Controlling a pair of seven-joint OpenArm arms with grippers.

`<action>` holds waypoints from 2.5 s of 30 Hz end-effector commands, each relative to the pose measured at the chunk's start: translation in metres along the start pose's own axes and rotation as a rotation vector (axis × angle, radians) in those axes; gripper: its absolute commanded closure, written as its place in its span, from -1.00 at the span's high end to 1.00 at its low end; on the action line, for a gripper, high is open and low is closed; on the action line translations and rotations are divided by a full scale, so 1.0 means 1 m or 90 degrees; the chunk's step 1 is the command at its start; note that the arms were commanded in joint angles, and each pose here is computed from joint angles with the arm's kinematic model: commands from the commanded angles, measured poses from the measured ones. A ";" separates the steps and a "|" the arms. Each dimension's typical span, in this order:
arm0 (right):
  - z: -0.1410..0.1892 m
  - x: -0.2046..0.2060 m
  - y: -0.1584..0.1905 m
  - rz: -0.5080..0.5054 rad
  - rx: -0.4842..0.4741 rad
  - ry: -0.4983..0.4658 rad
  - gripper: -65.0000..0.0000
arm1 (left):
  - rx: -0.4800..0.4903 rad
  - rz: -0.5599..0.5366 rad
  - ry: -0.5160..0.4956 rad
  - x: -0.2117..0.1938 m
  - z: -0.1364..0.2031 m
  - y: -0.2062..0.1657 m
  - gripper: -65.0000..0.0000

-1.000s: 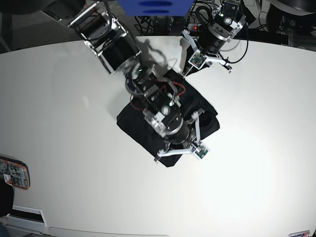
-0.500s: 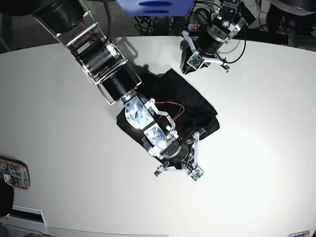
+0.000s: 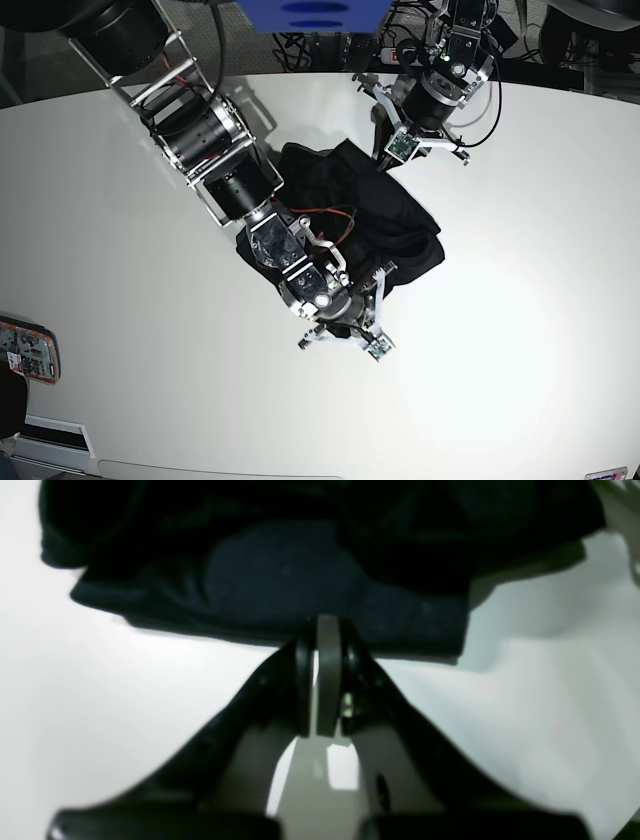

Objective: Fold the T-shirt properly
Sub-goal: 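Bring the left gripper down and grasp the bundle's opposite edge, then lift and drag the bundle with both grippers toward the robot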

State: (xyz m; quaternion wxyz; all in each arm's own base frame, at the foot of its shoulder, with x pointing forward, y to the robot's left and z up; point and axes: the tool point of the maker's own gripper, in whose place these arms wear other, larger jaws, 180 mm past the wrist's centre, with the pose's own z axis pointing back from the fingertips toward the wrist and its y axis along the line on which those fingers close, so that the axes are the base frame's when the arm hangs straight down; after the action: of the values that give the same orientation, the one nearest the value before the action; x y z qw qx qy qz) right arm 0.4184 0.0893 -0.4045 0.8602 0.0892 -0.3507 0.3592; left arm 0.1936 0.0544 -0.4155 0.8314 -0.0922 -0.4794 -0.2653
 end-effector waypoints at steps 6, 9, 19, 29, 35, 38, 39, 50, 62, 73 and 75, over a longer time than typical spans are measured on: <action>0.009 0.030 -0.018 0.013 -0.022 -0.068 -1.00 | -0.004 0.016 0.007 -0.010 -0.013 0.002 -1.00; 0.014 0.027 -0.031 0.019 -0.037 -0.070 -1.00 | 0.001 0.013 -0.001 -0.005 -0.019 0.008 -1.00; 0.025 -0.023 -0.053 0.021 -0.063 -0.040 -1.00 | 0.100 0.012 0.000 -0.006 -0.013 0.071 -1.00; 0.037 -0.041 -0.048 0.026 -0.062 -0.038 -1.00 | 0.106 0.027 0.011 -0.012 -0.045 0.093 -1.00; 0.048 -0.053 -0.040 0.032 -0.057 -0.046 -1.00 | 0.105 0.031 0.000 -0.001 -0.066 0.103 -1.00; 0.054 -0.063 -0.040 0.036 -0.060 -0.044 -1.00 | 0.103 0.036 0.006 -0.003 -0.075 0.107 -1.00; 0.057 -0.067 -0.044 0.032 -0.065 -0.043 -1.00 | 0.105 0.035 0.004 0.000 -0.078 0.111 -1.00; 0.083 -0.093 -0.046 0.019 -0.078 -0.050 -1.00 | 0.094 -0.018 0.052 0.003 -0.123 0.131 -1.00; 0.117 -0.104 -0.015 0.037 -0.057 -0.039 -1.00 | 0.106 -0.021 -0.009 0.053 -0.140 0.139 -1.00; 0.126 -0.104 -0.052 0.000 -0.110 -0.040 -1.00 | 0.226 -0.087 -0.080 0.067 -0.005 0.134 -1.00; 0.127 -0.107 -0.052 -0.001 -0.111 -0.025 -1.00 | 0.256 -0.103 -0.084 0.072 0.023 0.137 -1.00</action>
State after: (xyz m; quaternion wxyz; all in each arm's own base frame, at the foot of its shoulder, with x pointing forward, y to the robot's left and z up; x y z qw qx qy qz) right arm 0.3214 -0.0624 -0.3929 0.8689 0.0202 -0.3715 0.3264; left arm 0.2735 0.1563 -0.3435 0.7928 0.0955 -0.5570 -0.2281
